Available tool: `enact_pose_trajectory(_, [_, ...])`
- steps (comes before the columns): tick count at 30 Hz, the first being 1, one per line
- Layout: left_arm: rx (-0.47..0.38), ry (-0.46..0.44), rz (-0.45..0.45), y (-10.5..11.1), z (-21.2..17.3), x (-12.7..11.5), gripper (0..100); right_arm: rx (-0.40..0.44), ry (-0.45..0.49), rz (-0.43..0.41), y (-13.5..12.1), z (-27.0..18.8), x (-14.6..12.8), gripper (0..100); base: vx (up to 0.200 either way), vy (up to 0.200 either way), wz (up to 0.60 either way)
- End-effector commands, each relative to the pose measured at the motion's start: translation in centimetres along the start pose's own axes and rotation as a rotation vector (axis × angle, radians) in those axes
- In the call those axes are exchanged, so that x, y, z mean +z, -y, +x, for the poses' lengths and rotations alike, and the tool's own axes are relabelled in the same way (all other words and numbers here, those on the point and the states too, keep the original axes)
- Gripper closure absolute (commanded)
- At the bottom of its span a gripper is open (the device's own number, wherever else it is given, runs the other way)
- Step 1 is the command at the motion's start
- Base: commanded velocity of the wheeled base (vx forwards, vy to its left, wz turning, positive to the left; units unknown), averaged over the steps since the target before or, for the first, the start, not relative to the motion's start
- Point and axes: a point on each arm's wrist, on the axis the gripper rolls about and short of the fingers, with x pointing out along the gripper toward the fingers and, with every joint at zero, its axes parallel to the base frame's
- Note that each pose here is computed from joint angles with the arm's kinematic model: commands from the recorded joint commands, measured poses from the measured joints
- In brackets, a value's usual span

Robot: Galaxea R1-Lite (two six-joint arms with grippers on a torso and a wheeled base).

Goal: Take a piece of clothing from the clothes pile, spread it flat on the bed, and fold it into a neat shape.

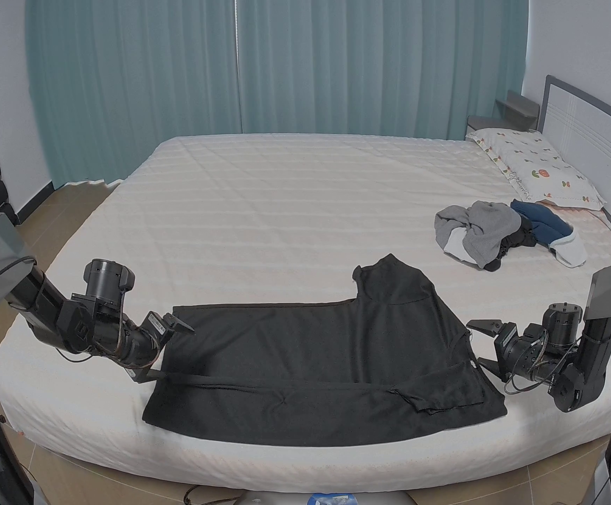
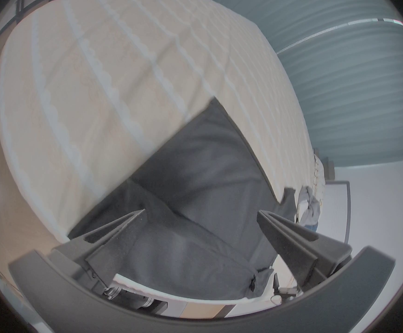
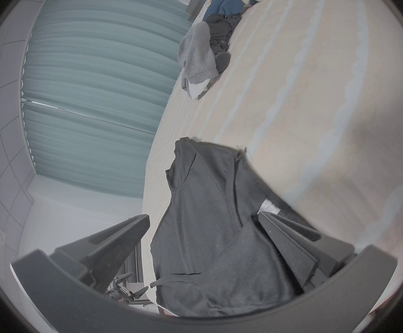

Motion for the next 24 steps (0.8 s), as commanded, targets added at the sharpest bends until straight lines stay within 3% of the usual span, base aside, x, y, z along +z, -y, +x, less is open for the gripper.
enact_pose_trajectory(1, [-0.013, -0.005, 0.025, 0.5, -0.6, -0.7, 0, -0.004, -0.002, 0.003, 0.1, -0.1, -0.1, 0, 0.0, 0.0, 0.0])
enact_pose_trajectory(5, [0.003, -0.014, 0.053, 0.4, -0.6, -1.5, 0, -0.005, -0.001, 0.001, 0.1, -0.1, -0.1, 0, 0.0, 0.0, 0.0])
enact_pose_trajectory(10, [0.055, -0.066, 0.205, -0.9, -1.0, -3.5, 0, -0.006, -0.006, -0.006, 0.2, 0.1, -0.3, 0, 0.0, 0.0, 0.0])
enact_pose_trajectory(24, [0.177, -0.063, 0.254, -2.3, 1.2, -4.0, 0, 0.011, -0.001, -0.021, 0.7, 0.1, -0.8, 0, 0.0, 0.0, 0.0])
